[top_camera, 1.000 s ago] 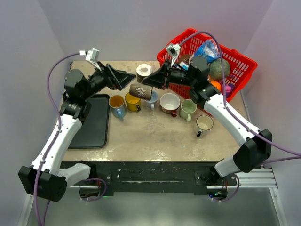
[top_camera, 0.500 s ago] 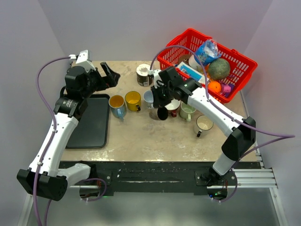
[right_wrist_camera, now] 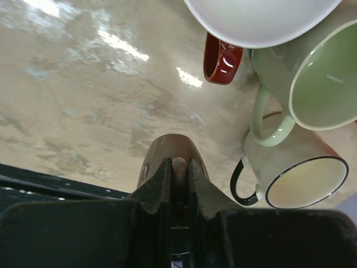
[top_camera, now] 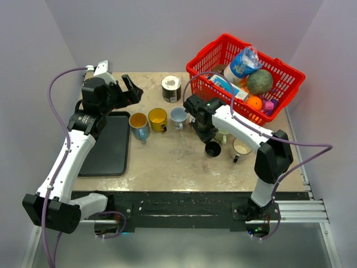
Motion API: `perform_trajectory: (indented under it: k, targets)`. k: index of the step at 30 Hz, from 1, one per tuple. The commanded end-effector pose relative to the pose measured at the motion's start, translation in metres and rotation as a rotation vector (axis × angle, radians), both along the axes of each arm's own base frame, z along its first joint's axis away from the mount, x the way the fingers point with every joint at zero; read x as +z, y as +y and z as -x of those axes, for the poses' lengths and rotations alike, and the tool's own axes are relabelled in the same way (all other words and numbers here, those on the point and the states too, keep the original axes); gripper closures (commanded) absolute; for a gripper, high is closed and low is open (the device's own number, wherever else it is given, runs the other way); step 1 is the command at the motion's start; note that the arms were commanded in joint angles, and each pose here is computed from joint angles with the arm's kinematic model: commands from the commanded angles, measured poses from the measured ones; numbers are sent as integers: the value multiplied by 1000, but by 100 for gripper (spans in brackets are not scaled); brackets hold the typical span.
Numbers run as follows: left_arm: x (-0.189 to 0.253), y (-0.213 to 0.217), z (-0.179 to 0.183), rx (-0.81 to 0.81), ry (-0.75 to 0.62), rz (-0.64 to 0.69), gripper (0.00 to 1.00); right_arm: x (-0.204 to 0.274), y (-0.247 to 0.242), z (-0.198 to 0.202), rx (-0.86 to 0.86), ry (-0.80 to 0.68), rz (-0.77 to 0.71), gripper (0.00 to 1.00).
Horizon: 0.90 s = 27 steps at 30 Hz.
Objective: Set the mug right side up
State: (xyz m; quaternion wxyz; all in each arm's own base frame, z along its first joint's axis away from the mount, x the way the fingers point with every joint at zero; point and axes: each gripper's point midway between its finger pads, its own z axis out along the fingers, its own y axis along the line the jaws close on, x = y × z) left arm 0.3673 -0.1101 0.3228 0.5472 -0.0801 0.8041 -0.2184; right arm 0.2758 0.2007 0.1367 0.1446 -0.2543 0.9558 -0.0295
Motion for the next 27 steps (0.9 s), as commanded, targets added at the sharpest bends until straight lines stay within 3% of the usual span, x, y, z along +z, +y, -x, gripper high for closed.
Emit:
perform_trajectory:
  k: [1,27]
  targets:
    - [-1,2,-4,-3,-23,-17,1,-13,-24,4,-48,-6,135,100]
    - [-19,0,-11,-22,19,-24,1,-64,-50,6,-198,62,109,100]
